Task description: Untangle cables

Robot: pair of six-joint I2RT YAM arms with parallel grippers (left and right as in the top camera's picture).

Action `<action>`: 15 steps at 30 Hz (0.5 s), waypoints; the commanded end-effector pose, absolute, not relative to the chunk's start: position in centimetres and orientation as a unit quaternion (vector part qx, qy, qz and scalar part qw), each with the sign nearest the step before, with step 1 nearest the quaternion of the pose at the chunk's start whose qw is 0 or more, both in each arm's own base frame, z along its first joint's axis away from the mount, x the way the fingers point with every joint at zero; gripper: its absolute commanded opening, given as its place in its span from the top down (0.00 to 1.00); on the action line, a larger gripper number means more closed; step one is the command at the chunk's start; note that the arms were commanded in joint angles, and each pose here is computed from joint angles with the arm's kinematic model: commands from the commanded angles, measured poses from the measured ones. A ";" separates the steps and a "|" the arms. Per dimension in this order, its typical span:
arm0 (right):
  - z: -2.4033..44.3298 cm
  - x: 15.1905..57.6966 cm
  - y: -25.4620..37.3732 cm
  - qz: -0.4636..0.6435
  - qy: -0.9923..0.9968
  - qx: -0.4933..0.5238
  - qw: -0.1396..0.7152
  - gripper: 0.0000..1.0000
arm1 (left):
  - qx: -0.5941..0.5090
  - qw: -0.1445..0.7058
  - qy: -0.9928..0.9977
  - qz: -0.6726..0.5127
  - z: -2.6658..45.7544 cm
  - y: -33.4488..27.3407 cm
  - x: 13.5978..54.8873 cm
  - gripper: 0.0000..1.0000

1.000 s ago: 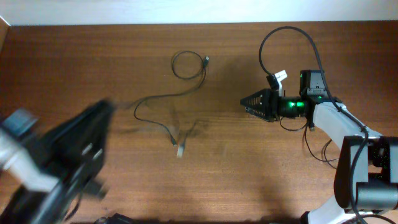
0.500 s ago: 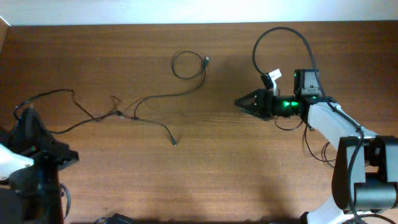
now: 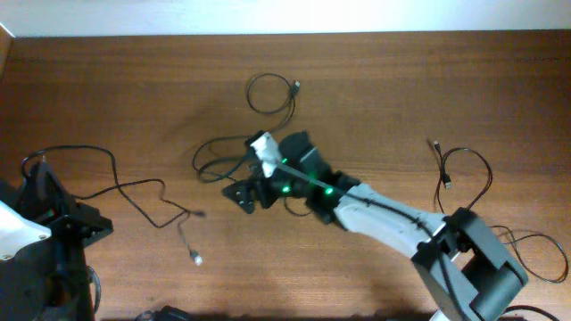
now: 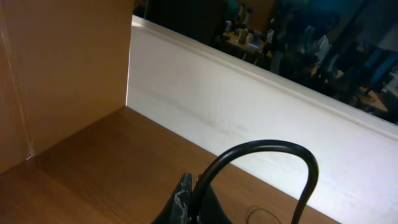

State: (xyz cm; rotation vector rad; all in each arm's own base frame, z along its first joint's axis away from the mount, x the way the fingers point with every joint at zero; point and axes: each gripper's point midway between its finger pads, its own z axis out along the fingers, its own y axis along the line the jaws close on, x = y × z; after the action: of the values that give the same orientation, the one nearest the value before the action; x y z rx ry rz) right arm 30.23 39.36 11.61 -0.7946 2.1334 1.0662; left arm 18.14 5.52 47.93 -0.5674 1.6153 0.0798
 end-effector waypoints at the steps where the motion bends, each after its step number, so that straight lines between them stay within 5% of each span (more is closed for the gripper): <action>1: 10.4 31.6 40.1 0.331 0.824 -0.277 0.367 0.02 | -0.255 0.650 0.715 0.039 47.6 5.6 18.2 1.00; 8: 6.7 32.8 41.3 0.319 0.822 -0.271 0.386 0.03 | -0.242 0.648 0.722 0.022 47.5 4.9 18.4 1.00; 11: 6.5 32.9 41.4 0.320 0.821 -0.271 0.388 0.58 | -0.241 0.647 0.723 0.023 47.3 4.9 18.5 1.00; 13: 6.5 33.1 41.3 0.317 0.821 -0.268 0.391 0.63 | -0.240 0.644 0.726 0.026 47.0 4.8 18.7 1.00; 14: 6.5 33.1 41.3 0.316 0.822 -0.267 0.392 0.91 | -0.239 0.641 0.729 0.028 46.7 4.7 18.9 1.00; 15: 6.5 33.2 41.3 0.316 0.822 -0.267 0.392 0.96 | -0.237 0.638 0.732 0.030 46.5 4.7 19.1 1.00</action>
State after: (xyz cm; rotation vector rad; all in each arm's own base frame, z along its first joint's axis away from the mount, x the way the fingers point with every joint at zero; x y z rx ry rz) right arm 32.88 41.15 6.43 -0.6907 2.0917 0.8110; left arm 18.43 4.95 47.29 -0.5400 1.6468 0.0645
